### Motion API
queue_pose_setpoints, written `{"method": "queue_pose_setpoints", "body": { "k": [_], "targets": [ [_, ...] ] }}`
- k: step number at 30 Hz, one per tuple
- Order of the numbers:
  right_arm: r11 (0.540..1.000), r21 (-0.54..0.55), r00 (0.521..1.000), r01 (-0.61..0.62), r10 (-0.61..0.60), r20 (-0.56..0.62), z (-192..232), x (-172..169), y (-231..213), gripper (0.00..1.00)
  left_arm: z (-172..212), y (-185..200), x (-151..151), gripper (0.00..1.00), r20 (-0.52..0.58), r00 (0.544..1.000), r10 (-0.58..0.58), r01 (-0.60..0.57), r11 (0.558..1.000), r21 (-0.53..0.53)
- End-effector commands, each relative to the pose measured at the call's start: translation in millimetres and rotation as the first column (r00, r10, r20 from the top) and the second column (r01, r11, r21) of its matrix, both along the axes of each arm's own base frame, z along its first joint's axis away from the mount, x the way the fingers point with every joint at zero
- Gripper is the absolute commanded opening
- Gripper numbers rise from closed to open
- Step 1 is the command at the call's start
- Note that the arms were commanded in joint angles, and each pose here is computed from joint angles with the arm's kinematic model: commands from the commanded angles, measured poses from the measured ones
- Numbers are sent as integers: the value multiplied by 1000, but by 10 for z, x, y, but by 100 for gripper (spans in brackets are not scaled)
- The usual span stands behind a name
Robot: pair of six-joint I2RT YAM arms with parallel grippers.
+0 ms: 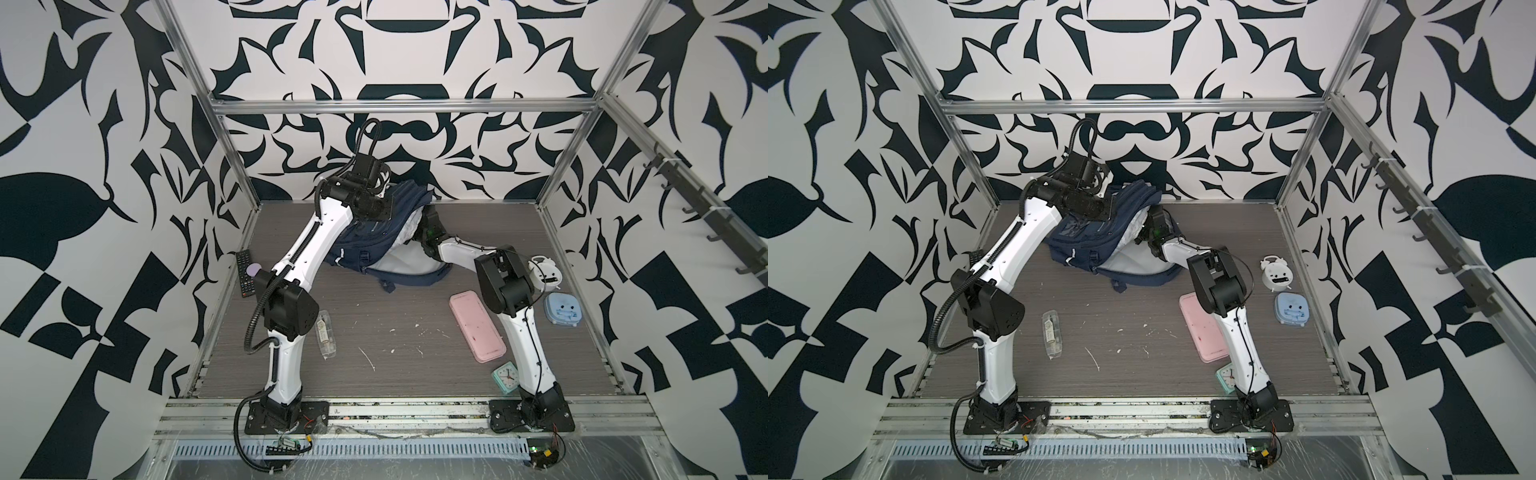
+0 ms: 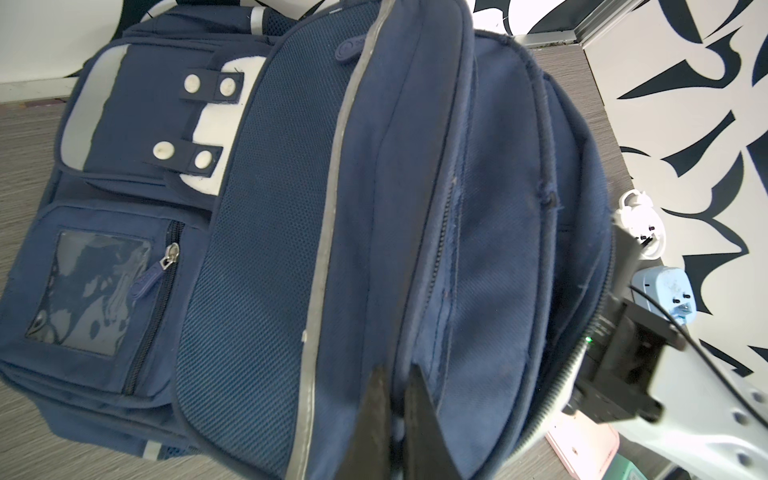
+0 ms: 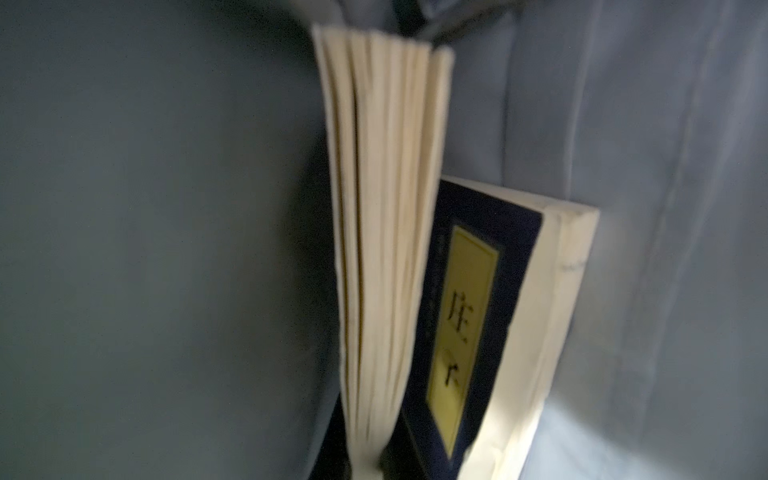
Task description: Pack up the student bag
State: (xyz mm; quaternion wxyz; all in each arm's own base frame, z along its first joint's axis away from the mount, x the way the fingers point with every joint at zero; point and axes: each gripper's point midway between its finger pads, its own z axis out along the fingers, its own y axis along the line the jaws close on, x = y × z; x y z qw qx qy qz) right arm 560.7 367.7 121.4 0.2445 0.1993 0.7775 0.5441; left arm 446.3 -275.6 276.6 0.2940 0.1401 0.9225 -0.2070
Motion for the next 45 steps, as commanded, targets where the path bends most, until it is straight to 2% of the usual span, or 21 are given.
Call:
{"method": "queue_pose_setpoints", "body": {
  "k": [1,5,7,11,16,21,26,31,38,45],
  "targets": [
    [1000,14,996,-13,12,84,467,8,165,0,558,-31,-87,0,97,995,-9,20,994,-109],
    [999,-45,997,-30,33,69,456,-24,245,1,548,-45,-88,0,89,996,-10,21,992,-121],
    [995,-93,997,-41,46,54,417,-58,264,4,551,-46,-86,0,89,996,-12,23,992,-124],
    [980,-188,998,-56,59,12,288,-118,233,23,543,-5,-62,0,88,996,-4,14,992,-122],
    [968,-244,998,-61,67,16,289,-166,171,44,556,70,-31,0,87,996,9,2,991,-130],
    [950,-307,996,-65,83,44,386,-196,111,56,559,108,-21,0,87,996,16,-4,991,-134],
    [906,-417,995,-73,95,32,375,-242,-7,66,502,110,-11,0,77,997,16,-5,991,-132],
    [895,-439,994,-84,105,23,309,-265,-37,64,487,83,-7,0,73,997,11,-1,990,-144],
    [921,-373,989,-117,142,39,329,-219,121,38,490,75,-7,0,70,997,12,-2,989,-150],
    [941,-303,986,-151,167,26,254,-202,228,37,471,70,-9,0,67,998,11,-1,988,-152]
  ]
}}
